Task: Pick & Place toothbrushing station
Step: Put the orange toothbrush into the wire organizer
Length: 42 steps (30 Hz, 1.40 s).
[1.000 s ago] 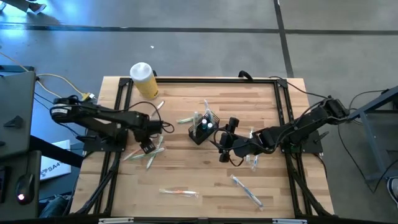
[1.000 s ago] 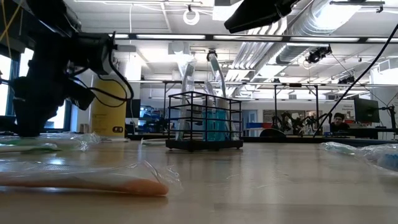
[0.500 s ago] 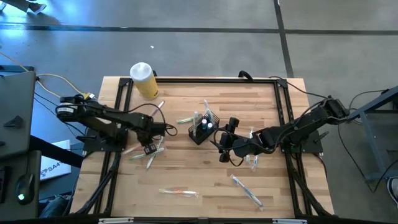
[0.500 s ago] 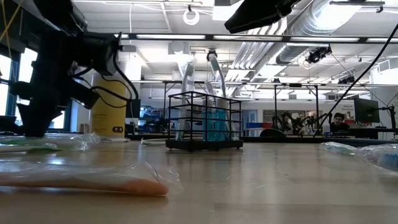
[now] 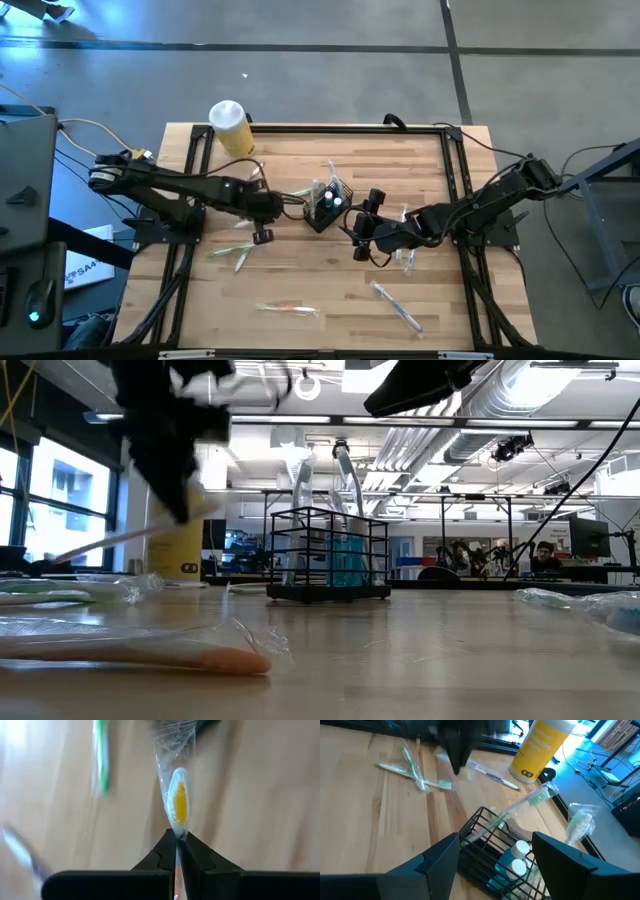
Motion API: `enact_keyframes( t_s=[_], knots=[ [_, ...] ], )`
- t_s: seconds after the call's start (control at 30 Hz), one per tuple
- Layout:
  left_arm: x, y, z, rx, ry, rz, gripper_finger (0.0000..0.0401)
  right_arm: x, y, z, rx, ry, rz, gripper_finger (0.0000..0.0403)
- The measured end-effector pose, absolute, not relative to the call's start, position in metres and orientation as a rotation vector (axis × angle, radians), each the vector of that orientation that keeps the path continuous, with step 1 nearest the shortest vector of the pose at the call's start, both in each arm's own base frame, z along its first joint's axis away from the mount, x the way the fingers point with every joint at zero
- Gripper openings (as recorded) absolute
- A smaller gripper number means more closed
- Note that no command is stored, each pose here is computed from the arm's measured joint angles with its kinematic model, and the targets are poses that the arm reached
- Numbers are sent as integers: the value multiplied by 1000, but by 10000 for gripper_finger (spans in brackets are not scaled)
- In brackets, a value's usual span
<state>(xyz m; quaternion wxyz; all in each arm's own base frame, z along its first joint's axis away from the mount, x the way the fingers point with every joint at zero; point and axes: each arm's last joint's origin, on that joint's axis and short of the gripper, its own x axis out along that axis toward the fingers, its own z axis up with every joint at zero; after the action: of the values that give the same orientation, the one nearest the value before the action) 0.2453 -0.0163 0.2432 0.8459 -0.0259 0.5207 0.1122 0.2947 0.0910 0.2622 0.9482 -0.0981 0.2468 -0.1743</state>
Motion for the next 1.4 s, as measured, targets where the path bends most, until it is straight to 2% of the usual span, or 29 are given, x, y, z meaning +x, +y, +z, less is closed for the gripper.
enact_keyframes(
  t_s=[0.13, 0.27, 0.47, 0.57, 0.7, 1.07, 1.4],
  knots=[
    [245, -31, 285, 23, 779, 130, 2, 295, 91, 262, -199, 503, -354, 243],
    [242, -39, 301, 74, 466, 43, 1, 295, 91, 262, -186, 503, -358, 243],
    [238, -28, 290, 60, 81, 73, 1, 294, 91, 261, -183, 507, -359, 243],
    [236, -13, 273, 32, -18, 106, 0, 294, 91, 261, -183, 507, -359, 243],
    [230, 4, 270, -55, -162, 25, 0, 294, 91, 262, -184, 506, -359, 243],
    [240, 12, 258, -77, -158, 10, 0, 297, 82, 262, -175, 509, -386, 243],
    [253, 14, 244, -28, -132, 49, 0, 298, 83, 261, -157, 523, -332, 243]
  ],
)
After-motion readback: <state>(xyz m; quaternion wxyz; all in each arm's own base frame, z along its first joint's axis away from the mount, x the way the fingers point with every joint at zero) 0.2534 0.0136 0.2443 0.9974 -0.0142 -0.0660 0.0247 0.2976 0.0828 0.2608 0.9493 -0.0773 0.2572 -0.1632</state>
